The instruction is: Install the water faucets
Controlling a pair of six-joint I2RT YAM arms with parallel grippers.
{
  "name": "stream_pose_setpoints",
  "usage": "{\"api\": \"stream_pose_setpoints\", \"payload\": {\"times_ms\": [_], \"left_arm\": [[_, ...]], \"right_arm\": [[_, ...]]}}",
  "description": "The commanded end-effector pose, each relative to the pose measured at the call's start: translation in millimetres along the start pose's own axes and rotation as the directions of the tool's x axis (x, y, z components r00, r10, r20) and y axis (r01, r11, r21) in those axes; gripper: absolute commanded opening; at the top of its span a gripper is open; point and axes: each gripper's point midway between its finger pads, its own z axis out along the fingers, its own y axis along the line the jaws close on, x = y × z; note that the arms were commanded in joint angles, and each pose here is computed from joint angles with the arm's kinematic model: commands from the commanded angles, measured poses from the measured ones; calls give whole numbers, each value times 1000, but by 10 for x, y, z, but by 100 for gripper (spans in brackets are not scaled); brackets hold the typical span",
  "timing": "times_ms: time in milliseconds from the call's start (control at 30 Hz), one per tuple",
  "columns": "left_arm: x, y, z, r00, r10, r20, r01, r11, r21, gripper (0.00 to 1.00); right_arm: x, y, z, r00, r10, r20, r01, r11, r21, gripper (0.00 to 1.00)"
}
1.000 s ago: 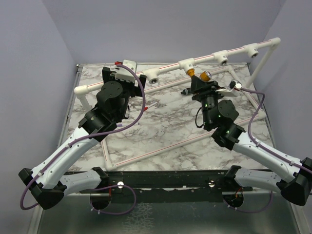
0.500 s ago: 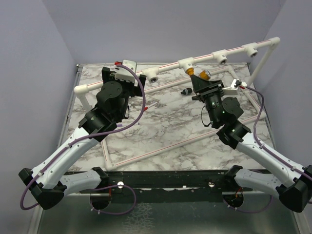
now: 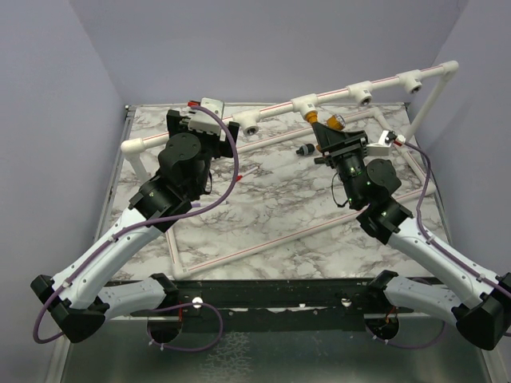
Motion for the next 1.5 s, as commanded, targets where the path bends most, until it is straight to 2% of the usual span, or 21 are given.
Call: {"api": "stream_pose_setpoints", "payload": {"times_ms": [0,233,400,667,833,1067,1267,1467], "left_arm": [[820,-364,-20,965,100,-242,-72,990,121,99],[822,-376,-11,964,103,-245,-74,990,122,99],[805,-364,-5,963,105,-248,-78,990,116,99],[827,-365,-2,959,100,-266,-74,991,109,99],[868,-374,6,953,102,-285,-74,992,107,99],[818,-395,21,954,100,-284,-71,991,113,99],[680,-442,54,959,90,-269,-56,990,133,99],[247,-499,47,978,34,-205,5,983,185,99]], "right_arm": [[-125,-187,57,997,8,77,-15,995,99,8],[-216,-205,17,981,-175,80,166,980,109,45],[-313,-143,-23,960,-263,99,255,963,90,59],[-453,81,-61,909,-399,117,397,917,44,77],[-530,310,-117,867,-483,124,489,872,-19,84],[-720,466,-249,778,-613,137,621,783,-21,85],[-963,381,-407,697,-703,141,701,709,72,86],[-1228,179,-611,619,-776,122,749,630,206,87]]}}
